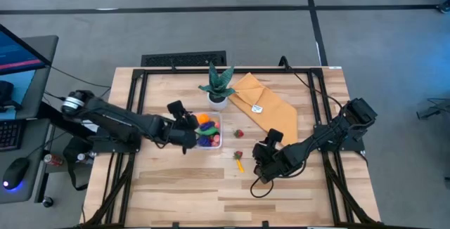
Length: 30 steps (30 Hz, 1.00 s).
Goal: Pick and placing Produce into tupperware
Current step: Put the bottom strawberry into the transparent bin
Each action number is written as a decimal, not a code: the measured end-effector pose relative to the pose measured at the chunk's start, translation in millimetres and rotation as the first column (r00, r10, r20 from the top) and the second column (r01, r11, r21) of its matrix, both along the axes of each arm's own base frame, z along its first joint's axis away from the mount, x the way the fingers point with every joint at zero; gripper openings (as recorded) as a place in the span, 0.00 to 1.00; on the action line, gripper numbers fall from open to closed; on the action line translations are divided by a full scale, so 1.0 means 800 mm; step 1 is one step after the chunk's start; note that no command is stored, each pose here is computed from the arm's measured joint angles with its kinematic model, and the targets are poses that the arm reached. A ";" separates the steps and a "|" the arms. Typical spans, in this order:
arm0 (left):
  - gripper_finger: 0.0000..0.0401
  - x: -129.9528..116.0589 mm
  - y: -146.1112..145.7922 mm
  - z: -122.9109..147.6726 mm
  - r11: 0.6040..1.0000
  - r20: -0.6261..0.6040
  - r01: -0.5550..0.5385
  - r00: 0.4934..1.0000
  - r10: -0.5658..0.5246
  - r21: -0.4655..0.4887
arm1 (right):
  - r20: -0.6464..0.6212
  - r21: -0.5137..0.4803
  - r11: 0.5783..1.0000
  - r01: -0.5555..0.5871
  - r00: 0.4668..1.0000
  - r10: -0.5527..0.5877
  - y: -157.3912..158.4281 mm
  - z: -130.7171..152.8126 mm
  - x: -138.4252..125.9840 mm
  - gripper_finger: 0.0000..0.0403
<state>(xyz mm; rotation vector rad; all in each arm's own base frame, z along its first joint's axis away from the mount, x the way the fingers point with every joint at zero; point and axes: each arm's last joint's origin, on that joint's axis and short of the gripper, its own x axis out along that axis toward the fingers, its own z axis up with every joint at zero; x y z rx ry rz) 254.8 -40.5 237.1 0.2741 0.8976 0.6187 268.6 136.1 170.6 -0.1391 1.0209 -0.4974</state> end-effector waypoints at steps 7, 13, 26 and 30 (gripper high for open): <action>0.57 -0.025 -0.022 -0.002 0.999 -0.047 -0.024 0.999 0.022 -0.032 | 0.009 0.003 1.000 0.000 1.000 0.000 0.001 0.000 0.001 0.53; 0.57 -0.052 -0.048 -0.006 0.998 -0.060 -0.060 0.996 0.059 -0.019 | 0.036 0.014 1.000 -0.016 0.999 0.015 0.003 0.001 0.005 0.53; 0.57 -0.131 -0.121 -0.032 0.999 0.274 0.030 0.961 -0.039 0.037 | 0.118 0.017 0.982 -0.189 0.975 0.186 0.005 -0.014 0.017 0.53; 0.57 -0.154 -0.128 -0.050 0.997 0.370 0.069 0.926 -0.076 0.032 | 0.135 -0.001 0.974 -0.228 0.965 0.226 0.006 -0.011 0.022 0.53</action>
